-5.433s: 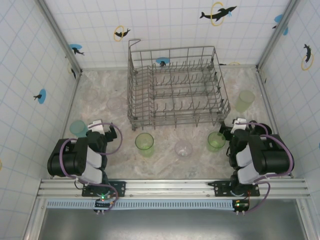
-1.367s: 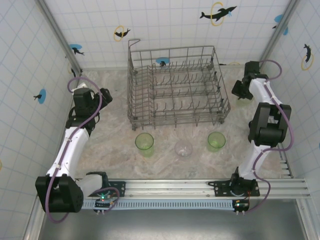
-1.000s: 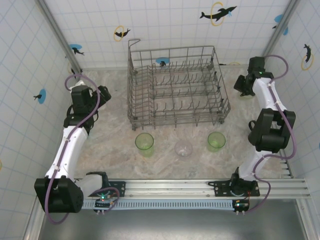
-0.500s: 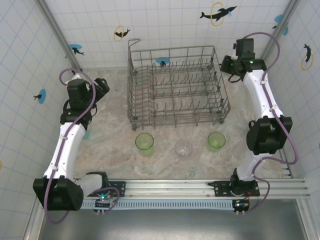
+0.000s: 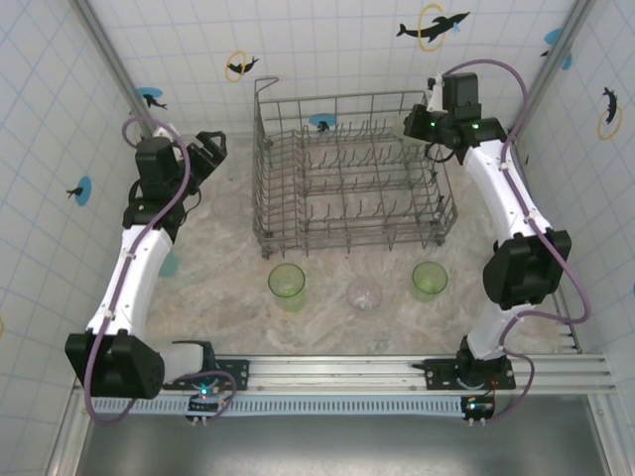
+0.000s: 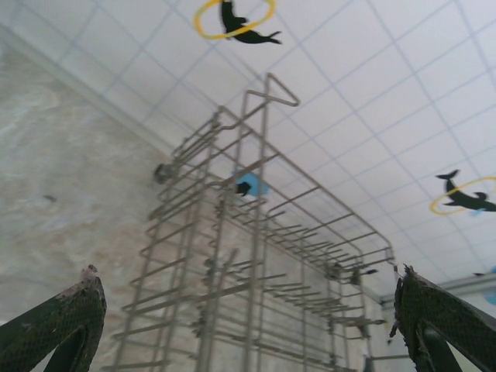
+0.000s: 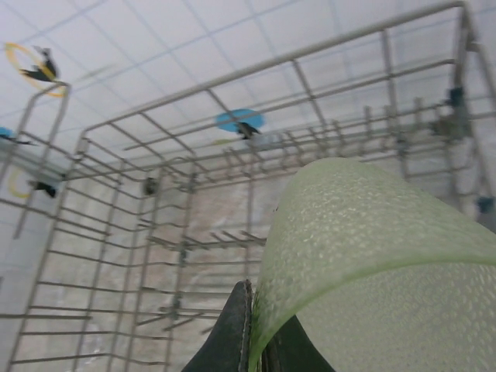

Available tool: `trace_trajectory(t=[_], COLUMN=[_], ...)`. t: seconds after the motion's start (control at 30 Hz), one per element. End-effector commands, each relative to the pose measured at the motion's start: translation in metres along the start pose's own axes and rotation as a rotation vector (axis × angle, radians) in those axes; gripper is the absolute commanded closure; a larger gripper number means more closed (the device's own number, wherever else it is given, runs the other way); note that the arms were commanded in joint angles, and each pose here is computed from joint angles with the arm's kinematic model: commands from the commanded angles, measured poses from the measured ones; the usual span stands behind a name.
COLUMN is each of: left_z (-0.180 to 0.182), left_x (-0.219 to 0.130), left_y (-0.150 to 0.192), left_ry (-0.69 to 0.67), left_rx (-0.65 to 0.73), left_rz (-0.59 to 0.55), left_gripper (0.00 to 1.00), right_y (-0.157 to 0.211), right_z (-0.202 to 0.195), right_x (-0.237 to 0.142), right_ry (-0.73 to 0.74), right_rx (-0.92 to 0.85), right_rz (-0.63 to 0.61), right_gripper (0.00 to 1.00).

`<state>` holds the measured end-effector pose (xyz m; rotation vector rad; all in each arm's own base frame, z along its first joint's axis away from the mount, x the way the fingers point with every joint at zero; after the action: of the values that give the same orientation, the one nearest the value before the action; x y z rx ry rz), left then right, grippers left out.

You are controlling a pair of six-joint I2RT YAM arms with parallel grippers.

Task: Load the cups into the dish rack

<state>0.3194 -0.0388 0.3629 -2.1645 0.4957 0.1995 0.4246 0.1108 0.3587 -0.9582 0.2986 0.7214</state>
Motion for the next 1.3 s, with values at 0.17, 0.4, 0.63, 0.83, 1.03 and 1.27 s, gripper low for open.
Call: trace_trajectory(t=[0.17,0.4,0.63,0.83,1.03,1.27], left_z=[-0.045,-0.071,-0.092,-0.105,-0.114,-0.127], left_x=[0.019,0.048,0.079,0.106,0.132,0.149], left_y=[-0.015,-0.006,0.005,0.019,0.040,0.058], left_ry=[0.209,0.270,0.341,0.394,0.472,0.497], left_rx=[-0.042,-0.077,-0.120,-0.170,-0.259,-0.294], left_rz=[0.000,0.041,0.112,0.166,0.252,0.301], left_gripper=[0.02,0.02,0.02,0.02,0.02,0.02], right_y=[0.015,0.025,0.035,0.041,0.045,0.052], right_z=[0.022,0.022,0.021,0.027,0.033,0.039], right_x=[0.007,0.005,0.002,-0.001,-0.007,-0.003], right_ry=[-0.418,-0.599,-0.742,-0.859,-0.951,-0.961], right_rx=[0.066,0.103,0.146,0.172,0.188,0.188], right_rz=[0.023,-0.022,-0.045,-0.053,-0.075,-0.054], right_gripper=[1.00,1.00,1.00,1.00,1.00,1.00])
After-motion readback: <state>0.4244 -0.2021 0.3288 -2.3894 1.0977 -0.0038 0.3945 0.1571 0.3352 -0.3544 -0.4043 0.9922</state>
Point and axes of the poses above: each hand's point on the last joint's axis, 136 mm out from that joint toward the fingers, its own x axis out along the fingers, its own z axis along the line the jaws close on, y = z × x, the point moved 10 cm from there along -x, back along the fingers, and after that the axes turned 9 degrees about x, right-handed, at the moved point
